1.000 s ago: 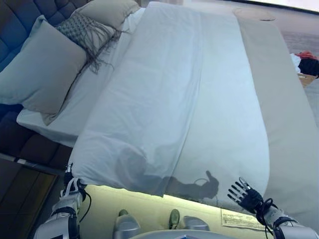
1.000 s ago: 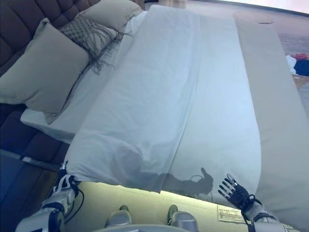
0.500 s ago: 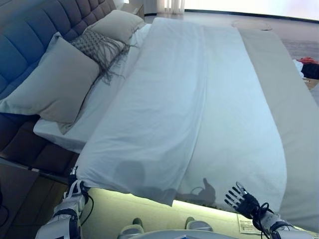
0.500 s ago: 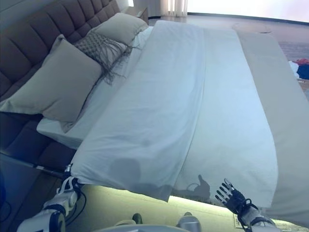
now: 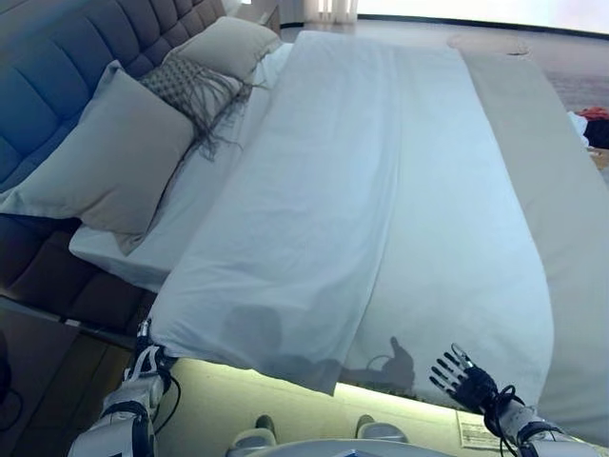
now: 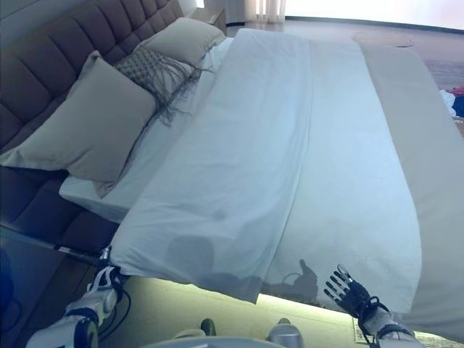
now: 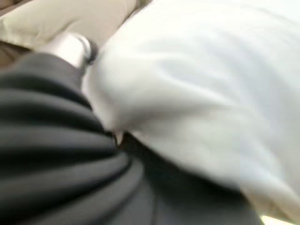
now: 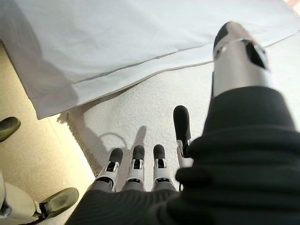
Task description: Make the bed neatly
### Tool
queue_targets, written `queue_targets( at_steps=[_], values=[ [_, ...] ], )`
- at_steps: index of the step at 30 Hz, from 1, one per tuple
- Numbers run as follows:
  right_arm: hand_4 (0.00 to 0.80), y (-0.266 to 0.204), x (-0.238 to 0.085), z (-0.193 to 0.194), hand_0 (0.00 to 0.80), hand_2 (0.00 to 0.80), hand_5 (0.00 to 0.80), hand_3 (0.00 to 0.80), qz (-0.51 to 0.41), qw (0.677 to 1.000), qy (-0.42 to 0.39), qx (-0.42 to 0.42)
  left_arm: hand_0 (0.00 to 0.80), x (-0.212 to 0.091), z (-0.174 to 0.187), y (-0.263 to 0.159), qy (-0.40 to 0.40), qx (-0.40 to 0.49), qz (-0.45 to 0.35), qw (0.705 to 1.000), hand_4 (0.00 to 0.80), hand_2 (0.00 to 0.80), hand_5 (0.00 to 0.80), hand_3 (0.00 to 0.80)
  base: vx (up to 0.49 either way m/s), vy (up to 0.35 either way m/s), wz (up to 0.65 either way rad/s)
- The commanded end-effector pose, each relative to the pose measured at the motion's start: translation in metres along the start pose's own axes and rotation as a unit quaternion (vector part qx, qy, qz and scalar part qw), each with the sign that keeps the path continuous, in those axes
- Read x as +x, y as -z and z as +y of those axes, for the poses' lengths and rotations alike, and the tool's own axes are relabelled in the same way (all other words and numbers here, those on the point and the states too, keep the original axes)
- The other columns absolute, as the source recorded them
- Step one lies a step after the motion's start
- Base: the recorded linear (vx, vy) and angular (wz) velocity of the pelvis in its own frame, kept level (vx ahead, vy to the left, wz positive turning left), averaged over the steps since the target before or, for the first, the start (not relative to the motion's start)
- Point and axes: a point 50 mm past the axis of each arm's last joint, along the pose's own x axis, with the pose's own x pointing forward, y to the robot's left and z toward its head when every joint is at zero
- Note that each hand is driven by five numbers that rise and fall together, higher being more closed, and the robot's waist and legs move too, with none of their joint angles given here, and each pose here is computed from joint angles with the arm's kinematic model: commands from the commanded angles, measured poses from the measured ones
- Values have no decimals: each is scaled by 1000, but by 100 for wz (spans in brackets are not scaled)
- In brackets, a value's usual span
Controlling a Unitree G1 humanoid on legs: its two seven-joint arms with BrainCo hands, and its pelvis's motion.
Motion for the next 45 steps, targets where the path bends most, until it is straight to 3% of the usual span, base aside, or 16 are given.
queue_targets(
  at_steps=[1,13,24,33,45],
  values=[
    [0,-5,5,10,0,0,0,0,-8,1000,-17,2,0,-27,8,-73,-8,8,-123,992,0,0,0,0,-15,2,10],
    [0,8,8,11,0,0,0,0,5,1000,-22,15,0,-32,32,-56,-50,-3,-102,994,0,0,0,0,4,-15,6],
    [0,16,11,15,0,0,0,0,13,999,-32,22,0,-35,38,-52,-41,-6,-92,995,0,0,0,0,16,-20,9],
    [0,25,11,15,0,0,0,0,24,998,-37,34,0,-27,33,-28,5,51,-33,998,0,0,0,0,8,-14,0],
    [0,31,11,11,0,0,0,0,35,999,-5,14,0,-4,-7,15,139,6,1,990,0,0,0,0,33,37,-7]
  ],
)
